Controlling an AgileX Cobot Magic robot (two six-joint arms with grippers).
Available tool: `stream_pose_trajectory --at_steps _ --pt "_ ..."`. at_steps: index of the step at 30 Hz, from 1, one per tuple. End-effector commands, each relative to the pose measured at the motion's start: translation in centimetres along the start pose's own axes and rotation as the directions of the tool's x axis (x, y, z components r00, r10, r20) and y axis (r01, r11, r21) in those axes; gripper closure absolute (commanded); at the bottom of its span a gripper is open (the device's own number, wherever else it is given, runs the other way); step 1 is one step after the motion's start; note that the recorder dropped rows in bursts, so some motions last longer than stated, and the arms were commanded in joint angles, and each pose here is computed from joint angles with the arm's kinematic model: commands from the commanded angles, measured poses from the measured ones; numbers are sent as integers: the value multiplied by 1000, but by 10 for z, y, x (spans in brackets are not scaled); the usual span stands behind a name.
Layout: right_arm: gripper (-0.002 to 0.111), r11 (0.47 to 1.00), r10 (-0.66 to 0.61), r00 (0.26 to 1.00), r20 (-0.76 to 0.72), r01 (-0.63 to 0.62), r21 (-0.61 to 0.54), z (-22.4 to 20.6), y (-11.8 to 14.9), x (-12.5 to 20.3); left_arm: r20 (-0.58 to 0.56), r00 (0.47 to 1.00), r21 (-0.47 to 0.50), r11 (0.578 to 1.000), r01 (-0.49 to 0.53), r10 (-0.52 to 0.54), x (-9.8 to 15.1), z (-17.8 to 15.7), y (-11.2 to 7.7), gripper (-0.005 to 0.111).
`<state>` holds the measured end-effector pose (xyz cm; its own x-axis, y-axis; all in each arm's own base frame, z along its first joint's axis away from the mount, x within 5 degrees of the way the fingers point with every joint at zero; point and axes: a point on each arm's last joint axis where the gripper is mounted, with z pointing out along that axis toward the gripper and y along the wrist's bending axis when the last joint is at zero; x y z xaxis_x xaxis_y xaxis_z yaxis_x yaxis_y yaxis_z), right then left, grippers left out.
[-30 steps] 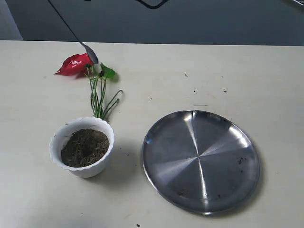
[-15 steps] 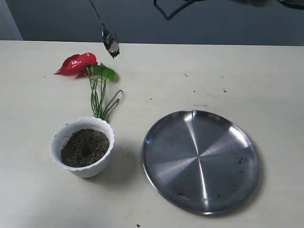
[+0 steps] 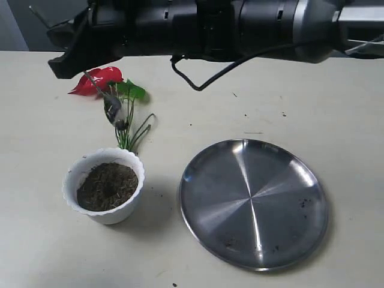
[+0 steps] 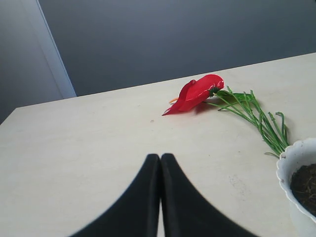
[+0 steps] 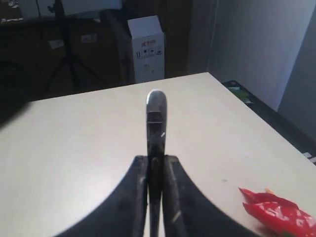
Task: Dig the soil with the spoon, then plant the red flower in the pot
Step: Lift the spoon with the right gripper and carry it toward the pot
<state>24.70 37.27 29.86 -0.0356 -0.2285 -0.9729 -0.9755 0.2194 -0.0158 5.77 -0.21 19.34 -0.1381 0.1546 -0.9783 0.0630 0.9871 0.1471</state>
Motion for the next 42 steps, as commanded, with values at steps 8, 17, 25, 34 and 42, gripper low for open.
stream_pose_trajectory --at_steps 8,17,25,34,42 --pt "109 949 -28 996 84 0 316 -71 -2 -62 10 1000 1 1000 4 -4 0 0 0 106" --pt "109 928 17 1000 -26 -6 372 -129 23 -18 10 1000 1 1000 4 -4 0 0 0 106" --pt "109 944 -14 998 -61 33 329 -129 28 -7 10 1000 1 1000 4 -4 0 0 0 106" --pt "109 805 -101 993 -65 120 582 -143 3 -34 10 1000 1 1000 4 -4 0 0 0 106" --pt "109 801 -118 944 307 -92 591 -152 5 -48 10 1000 1 1000 4 -4 0 0 0 106"
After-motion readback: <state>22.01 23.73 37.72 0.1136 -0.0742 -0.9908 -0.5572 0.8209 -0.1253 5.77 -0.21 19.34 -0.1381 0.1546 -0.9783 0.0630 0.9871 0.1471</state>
